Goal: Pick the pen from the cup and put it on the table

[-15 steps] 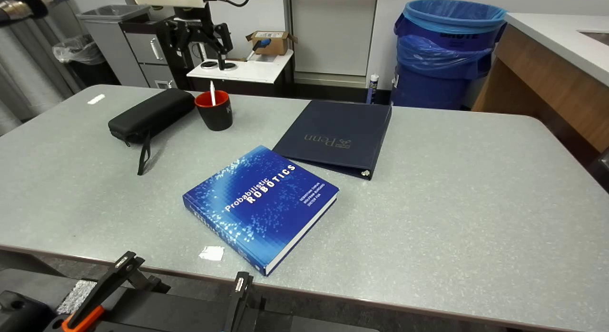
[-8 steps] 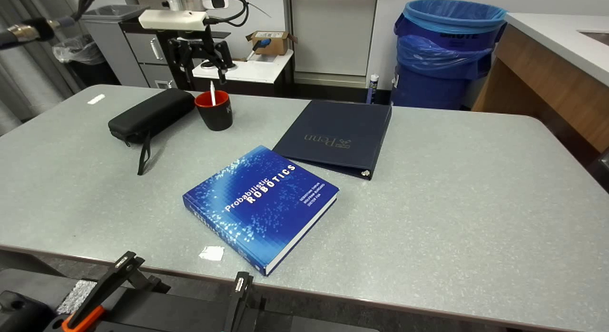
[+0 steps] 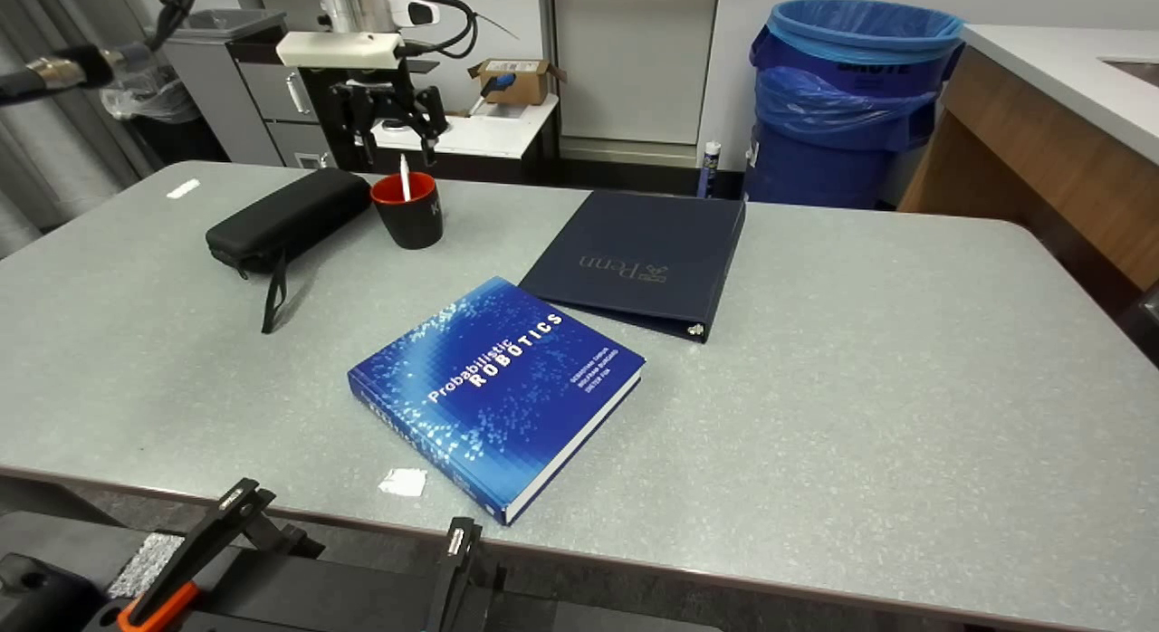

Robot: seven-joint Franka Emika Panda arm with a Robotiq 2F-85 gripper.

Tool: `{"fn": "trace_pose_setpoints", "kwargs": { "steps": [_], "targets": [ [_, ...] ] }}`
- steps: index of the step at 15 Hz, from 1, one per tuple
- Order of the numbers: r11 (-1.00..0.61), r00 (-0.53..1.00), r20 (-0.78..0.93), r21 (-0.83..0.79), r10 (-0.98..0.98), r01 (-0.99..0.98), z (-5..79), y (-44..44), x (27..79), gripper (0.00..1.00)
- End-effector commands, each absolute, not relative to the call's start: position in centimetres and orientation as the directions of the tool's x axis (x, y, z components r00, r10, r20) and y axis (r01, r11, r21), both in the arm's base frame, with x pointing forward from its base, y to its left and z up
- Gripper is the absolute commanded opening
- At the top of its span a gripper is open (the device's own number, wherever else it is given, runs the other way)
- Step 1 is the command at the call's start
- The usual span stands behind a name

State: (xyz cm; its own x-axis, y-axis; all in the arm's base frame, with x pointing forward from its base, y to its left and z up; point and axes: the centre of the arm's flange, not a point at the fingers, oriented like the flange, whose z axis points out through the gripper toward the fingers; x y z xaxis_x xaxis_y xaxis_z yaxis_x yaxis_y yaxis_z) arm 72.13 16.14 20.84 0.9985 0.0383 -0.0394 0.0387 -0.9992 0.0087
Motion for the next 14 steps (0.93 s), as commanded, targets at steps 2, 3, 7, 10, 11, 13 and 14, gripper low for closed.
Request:
{"fn": "trace_pose_setpoints", "kwargs": {
  "steps": [2, 3, 7, 10, 11, 13, 14],
  "targets": [
    [-1.000, 1.000, -0.015, 0.019, 0.015, 0.015, 21.0, 16.1, 73.6, 0.53],
    [-1.000, 1.000, -0.016, 0.019, 0.012, 0.013, 21.0, 16.0, 73.7, 0.46],
    [-1.000, 1.000, -0.019, 0.015, 0.012, 0.012, 21.0, 15.9, 74.0, 0.15],
    [-1.000, 1.000, -0.020, 0.010, 0.004, 0.004, 21.5, 15.3, 74.0, 0.00],
    [-1.000, 1.000, -0.017, 0.009, -0.002, -0.002, 21.8, 15.0, 74.0, 0.00],
    [-1.000, 1.000, -0.018, 0.001, -0.017, -0.017, 23.3, 14.1, 73.8, 0.01],
    [-1.000, 1.000, -0.017, 0.004, -0.021, -0.021, 24.1, 13.6, 73.6, 0.01]
  ]
}}
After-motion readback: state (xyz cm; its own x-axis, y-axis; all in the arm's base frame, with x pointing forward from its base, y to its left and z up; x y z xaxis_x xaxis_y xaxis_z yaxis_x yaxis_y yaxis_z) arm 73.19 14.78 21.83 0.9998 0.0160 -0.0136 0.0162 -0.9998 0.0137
